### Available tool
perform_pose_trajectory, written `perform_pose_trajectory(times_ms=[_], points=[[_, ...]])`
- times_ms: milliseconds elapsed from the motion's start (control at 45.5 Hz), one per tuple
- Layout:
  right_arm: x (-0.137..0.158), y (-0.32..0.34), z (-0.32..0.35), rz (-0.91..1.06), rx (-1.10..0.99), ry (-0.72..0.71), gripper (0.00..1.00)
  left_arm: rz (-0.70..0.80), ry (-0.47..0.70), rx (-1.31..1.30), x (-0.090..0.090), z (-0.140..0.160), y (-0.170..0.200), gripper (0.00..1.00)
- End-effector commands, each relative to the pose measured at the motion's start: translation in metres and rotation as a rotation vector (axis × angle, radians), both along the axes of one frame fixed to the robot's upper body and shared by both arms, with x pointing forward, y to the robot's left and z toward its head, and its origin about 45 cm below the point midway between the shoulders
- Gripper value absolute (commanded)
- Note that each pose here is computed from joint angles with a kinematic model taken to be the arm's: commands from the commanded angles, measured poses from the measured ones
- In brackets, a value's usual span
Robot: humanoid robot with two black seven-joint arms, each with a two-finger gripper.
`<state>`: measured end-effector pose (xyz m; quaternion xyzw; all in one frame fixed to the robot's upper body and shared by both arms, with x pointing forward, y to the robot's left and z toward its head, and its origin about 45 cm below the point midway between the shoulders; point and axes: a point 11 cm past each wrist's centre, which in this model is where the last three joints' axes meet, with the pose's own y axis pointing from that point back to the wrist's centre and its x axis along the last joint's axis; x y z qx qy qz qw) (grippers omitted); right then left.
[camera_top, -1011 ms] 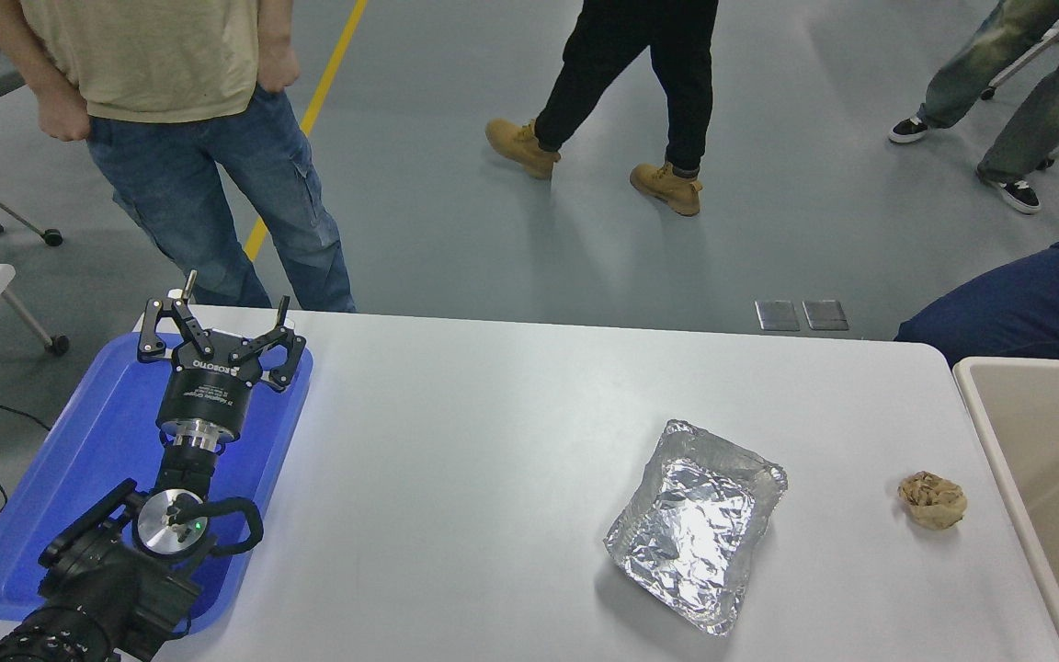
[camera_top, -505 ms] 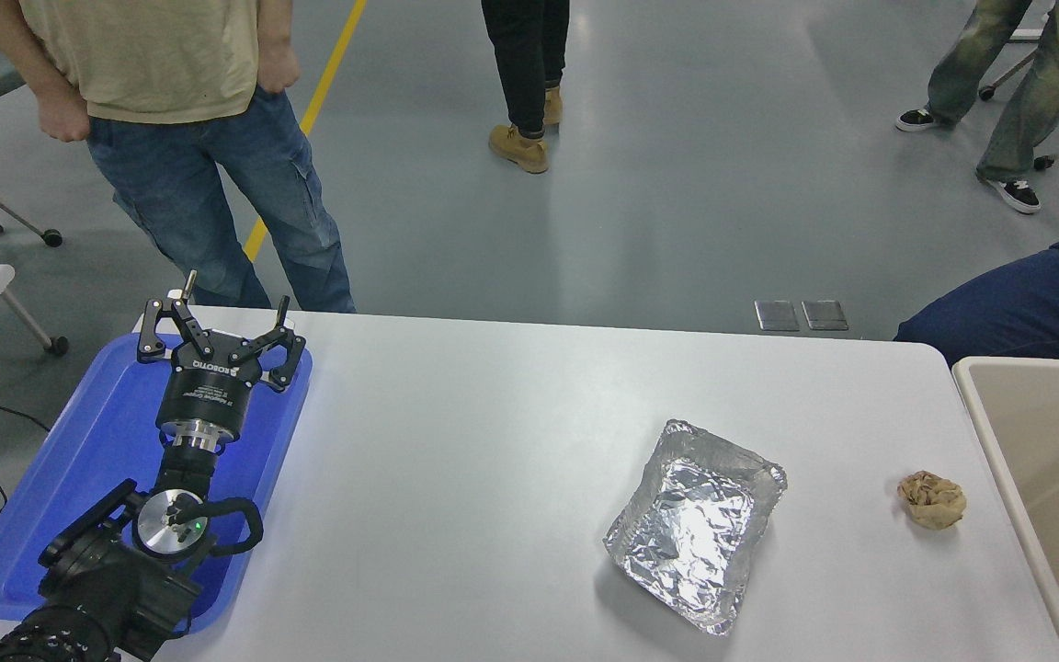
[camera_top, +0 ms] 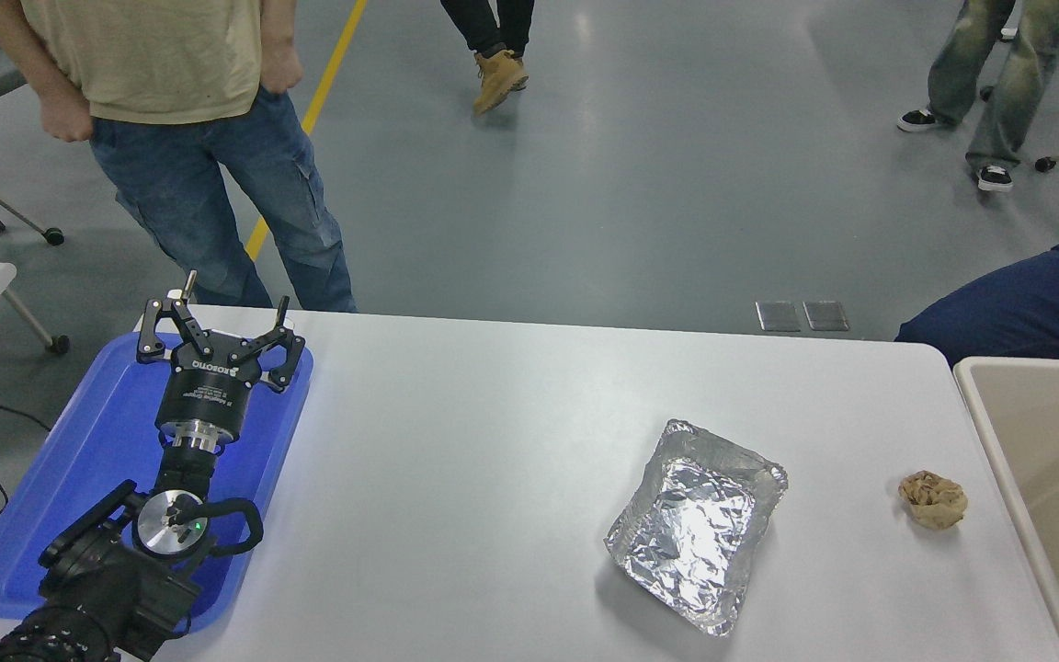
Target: Pick up paper cup place in dustbin
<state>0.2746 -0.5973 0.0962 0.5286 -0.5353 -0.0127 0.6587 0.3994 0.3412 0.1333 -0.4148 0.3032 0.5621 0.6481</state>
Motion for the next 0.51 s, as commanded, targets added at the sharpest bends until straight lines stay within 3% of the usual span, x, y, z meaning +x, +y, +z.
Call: perform_pose_trajectory(times_ms=[0,110,352,484], points=[[0.006,0.012,0.038,0.151,0.028,0.091,1.00,-0.002,0.000,0.000,0.000,0.000,0.000,1.00],[0.012,0.022,0.048,0.261,-0.005,0.133,1.00,-0.001,0.000,0.000,0.000,0.000,0.000,1.00],[-0.012,0.031,0.083,0.394,0.020,0.221,1.00,-0.005,0.000,0.000,0.001,0.000,-0.001,1.00],[-0.008,0.043,0.109,0.453,0.052,0.269,1.00,-0.006,-0.001,0.000,0.001,0.001,-0.001,1.00]])
